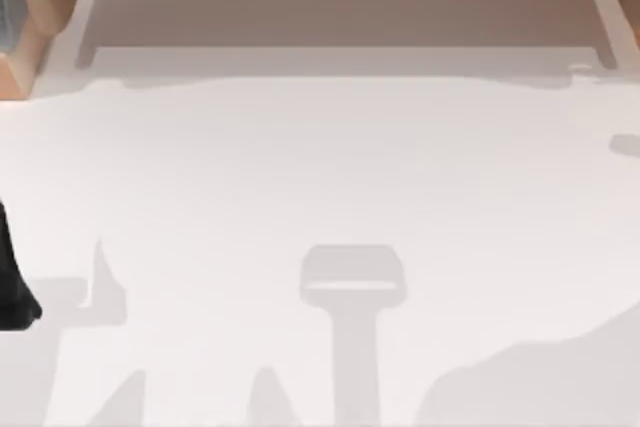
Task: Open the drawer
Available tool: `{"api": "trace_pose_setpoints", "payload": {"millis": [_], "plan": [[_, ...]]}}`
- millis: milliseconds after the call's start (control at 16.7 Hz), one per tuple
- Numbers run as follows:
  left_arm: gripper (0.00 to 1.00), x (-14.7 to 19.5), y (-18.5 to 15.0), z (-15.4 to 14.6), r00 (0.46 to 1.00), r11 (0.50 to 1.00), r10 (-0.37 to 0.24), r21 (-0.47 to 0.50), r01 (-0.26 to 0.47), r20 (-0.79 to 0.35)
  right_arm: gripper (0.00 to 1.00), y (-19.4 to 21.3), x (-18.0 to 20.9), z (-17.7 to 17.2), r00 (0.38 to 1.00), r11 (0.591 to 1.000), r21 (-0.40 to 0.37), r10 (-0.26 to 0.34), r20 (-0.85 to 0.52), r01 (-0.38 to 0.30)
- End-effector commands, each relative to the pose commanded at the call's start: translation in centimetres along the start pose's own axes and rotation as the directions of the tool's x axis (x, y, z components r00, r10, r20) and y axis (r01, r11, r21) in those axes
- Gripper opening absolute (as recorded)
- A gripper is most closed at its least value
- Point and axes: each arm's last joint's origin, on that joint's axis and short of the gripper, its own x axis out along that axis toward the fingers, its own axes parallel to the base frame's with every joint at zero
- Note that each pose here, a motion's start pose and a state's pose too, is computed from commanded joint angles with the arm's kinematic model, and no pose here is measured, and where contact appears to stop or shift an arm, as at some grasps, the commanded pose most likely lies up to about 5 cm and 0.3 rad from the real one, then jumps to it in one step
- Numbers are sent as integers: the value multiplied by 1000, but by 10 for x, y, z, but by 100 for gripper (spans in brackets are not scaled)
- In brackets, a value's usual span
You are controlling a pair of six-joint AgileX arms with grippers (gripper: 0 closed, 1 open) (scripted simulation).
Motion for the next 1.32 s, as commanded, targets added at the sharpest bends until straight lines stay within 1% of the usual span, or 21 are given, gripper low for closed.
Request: {"api": "trace_pose_setpoints", "payload": {"millis": [360,780,1140,1320], "plan": [[100,0,0,0,1000,1000,0,0,0,0,0,0,-46,-1,1000,1000,-6,-1,-8,1],[100,0,0,0,1000,1000,0,0,0,0,0,1,-51,1,1000,1000,-1,1,-1,-1],[100,0,0,0,1000,1000,0,0,0,0,0,2,-100,2,1000,1000,-1,4,1,-4],[100,0,0,0,1000,1000,0,0,0,0,0,1,-110,2,1000,1000,-4,0,-3,0]]}}
